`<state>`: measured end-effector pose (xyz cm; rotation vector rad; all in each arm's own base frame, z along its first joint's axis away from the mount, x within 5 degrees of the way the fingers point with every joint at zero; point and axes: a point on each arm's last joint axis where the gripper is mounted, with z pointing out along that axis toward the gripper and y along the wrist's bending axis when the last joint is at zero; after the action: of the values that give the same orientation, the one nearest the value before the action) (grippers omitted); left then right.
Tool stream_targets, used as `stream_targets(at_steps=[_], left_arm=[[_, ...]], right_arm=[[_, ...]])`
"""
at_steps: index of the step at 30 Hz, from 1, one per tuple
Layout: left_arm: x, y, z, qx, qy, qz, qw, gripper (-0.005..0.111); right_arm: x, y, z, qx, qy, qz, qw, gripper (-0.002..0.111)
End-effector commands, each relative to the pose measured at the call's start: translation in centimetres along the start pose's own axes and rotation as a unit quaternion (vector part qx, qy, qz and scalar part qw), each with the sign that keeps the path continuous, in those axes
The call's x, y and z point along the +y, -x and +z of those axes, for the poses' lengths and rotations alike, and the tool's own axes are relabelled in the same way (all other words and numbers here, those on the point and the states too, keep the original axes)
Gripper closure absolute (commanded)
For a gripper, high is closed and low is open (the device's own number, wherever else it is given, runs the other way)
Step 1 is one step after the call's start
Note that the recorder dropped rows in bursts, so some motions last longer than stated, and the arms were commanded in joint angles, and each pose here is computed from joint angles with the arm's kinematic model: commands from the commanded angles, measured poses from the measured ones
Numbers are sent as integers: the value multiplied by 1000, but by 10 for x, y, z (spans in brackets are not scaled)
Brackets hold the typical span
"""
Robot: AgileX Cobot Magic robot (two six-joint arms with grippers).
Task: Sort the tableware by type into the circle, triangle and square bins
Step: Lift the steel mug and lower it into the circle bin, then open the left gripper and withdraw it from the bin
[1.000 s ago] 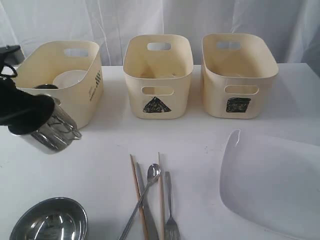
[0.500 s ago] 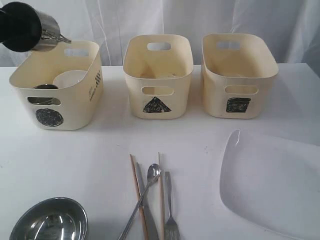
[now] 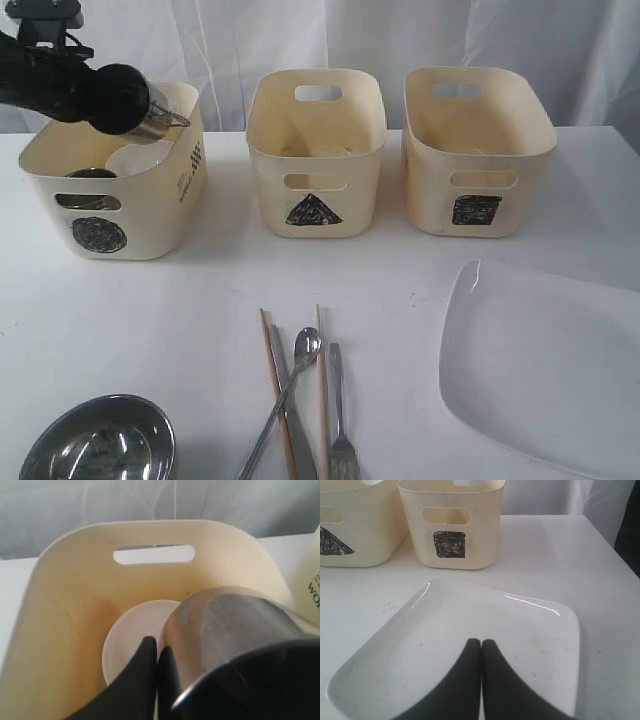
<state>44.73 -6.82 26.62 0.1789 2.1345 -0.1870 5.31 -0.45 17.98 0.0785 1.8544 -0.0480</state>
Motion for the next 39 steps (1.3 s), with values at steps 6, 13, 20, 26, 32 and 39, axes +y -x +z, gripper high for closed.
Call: stream_targets(at_steps=[6, 13, 20, 26, 32, 39], left_arm=[[0, 11, -1, -8, -6, -18, 1000, 52], [-5, 7, -9, 39, -26, -18, 999, 42], [-12, 27, -51, 38, -46, -6, 998, 42], [-31, 15, -117, 207, -125, 17, 970, 45], [-38, -34, -136, 379, -181, 21, 907, 71], [-38, -108, -144, 494, -207, 14, 844, 106]], right_arm=[[0, 1, 0, -8, -2, -2, 1000, 108], [0, 1, 0, -8, -3, -3, 1000, 108], [0, 1, 0, -8, -3, -3, 1000, 108], [0, 1, 0, -8, -3, -3, 1000, 108], [0, 1, 0, -8, -3, -3, 1000, 108], [0, 1, 0, -8, -3, -3, 1000, 108]])
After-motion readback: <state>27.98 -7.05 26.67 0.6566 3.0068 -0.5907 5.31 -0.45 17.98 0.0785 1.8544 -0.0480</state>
